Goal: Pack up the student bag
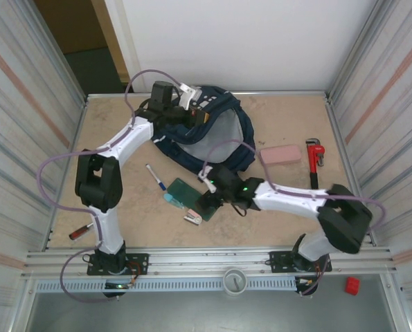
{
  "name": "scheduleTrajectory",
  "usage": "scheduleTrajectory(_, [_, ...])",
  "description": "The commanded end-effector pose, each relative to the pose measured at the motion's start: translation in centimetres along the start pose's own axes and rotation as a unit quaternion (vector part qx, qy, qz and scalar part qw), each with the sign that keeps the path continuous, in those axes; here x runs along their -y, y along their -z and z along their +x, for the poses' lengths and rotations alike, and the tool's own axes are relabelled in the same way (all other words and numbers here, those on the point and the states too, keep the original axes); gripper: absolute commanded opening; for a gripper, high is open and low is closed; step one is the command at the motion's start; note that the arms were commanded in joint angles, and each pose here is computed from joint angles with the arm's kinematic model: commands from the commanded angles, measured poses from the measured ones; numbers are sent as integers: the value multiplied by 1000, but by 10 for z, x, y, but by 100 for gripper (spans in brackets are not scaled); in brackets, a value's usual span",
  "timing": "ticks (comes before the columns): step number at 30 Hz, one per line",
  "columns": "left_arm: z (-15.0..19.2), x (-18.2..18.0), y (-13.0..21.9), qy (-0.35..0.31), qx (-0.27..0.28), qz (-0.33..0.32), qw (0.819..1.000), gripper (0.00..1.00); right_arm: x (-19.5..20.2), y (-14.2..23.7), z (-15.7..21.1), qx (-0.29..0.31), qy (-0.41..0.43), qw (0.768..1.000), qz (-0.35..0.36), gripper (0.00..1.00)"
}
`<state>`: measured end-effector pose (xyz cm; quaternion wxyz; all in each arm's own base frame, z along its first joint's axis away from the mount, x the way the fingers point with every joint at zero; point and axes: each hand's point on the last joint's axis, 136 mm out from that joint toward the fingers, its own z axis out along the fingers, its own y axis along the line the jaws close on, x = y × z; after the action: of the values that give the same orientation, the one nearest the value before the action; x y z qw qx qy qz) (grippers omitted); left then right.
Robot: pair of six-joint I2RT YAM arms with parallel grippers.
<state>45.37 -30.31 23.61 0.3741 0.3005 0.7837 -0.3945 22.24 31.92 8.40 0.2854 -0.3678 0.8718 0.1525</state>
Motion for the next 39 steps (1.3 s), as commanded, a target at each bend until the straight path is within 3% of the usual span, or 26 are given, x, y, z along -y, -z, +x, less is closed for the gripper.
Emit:
scheduleTrajectory(1, [-37, 32, 10, -39, 41, 53, 997, 0, -9, -21, -16, -4, 42, 999, 20, 99])
scheduleTrajectory(14, [-28, 32, 13, -50, 29, 44, 997, 0, -5, -74, -4, -88, 54, 994, 46, 99])
scheduleTrajectory(16, [-27, 31, 13, -51, 28, 43, 997, 0, 6, -74, -1, -98, 42, 992, 60, 100])
scheduleTrajectory(23, [-27, 32, 13, -53, 28, 42, 997, 0, 47, -48, 19, -113, -42, 991, 53, 86])
scheduleTrajectory(27, [-25, 30, 13, -54, 25, 38, 998, 0, 33, -43, 27, -113, -36, 993, 1, 92])
scheduleTrajectory(32, [-22, 30, 11, -48, 23, 41, 998, 0, 51, -51, 53, -159, -21, 986, 46, 93])
scheduleTrajectory(34, [-22, 29, 11, -48, 23, 41, 998, 0, 54, -53, 60, -171, -15, 984, 55, 88])
scheduleTrajectory(37, [-25, 30, 12, -47, 25, 40, 998, 0, 55, -49, 60, -171, -10, 984, 57, 66])
scheduleTrajectory(39, [-30, 32, 14, -49, 29, 41, 998, 0, 49, -36, 53, -153, -4, 987, 50, 59])
